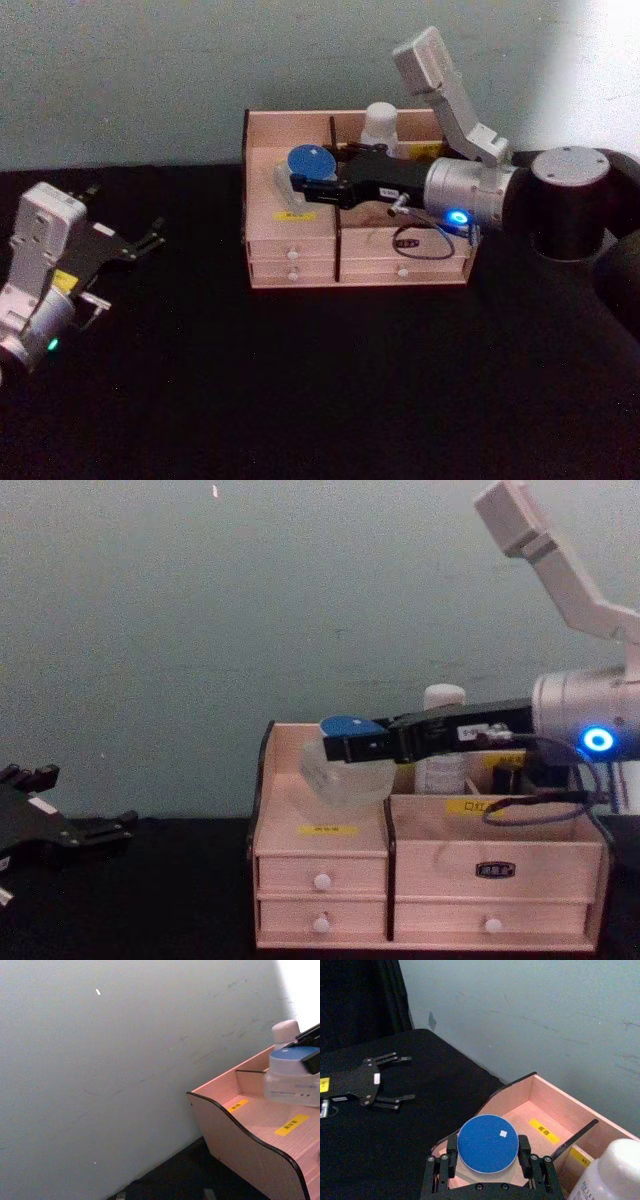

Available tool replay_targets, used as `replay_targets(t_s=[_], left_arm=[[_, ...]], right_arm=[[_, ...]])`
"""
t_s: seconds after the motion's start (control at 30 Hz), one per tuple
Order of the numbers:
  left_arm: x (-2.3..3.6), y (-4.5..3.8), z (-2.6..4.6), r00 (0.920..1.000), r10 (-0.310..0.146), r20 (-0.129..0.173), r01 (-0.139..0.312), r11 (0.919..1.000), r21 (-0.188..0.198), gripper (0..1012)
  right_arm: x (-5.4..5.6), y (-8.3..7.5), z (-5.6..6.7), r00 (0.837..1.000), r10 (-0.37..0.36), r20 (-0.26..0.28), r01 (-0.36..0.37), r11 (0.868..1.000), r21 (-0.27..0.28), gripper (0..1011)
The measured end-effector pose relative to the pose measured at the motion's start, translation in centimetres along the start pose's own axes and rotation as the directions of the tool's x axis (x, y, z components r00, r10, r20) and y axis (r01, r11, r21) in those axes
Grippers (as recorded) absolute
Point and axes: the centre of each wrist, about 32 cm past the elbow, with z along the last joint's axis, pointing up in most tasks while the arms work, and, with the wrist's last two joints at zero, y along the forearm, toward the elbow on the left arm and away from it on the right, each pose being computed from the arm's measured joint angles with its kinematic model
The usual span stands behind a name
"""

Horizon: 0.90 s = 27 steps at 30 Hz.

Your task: Pick up the facial cleanser and watermelon frost from the table and place them into the tiered storage box.

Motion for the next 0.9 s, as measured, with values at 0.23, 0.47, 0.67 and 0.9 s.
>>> replay_targets(t_s=[0.23, 0.47, 0.67, 0.9], left_arm=[[0.0, 0.0, 0.0, 1.0, 0.0, 0.0, 0.0, 1.0, 0.0, 1001], [0.0, 0.0, 0.0, 1.0, 0.0, 0.0, 0.0, 1.0, 0.0, 1001], [0.0, 0.0, 0.0, 1.0, 0.0, 0.0, 0.0, 1.0, 0.0, 1001], [0.0, 0.0, 0.0, 1.0, 0.0, 0.0, 0.0, 1.0, 0.0, 1001]], right_arm=[[0.3, 1.6, 0.4, 1.0, -0.004, -0.008, 0.004, 1.0, -0.012, 728], [0.7, 2.9, 0.6, 1.0, -0.014, -0.019, 0.013, 0.999, -0.04, 728], [1.1, 3.7, 0.4, 0.999, -0.014, -0.034, 0.011, 0.998, -0.059, 726], [1.3, 4.3, 0.4, 0.999, -0.012, -0.046, 0.009, 0.998, -0.066, 728]])
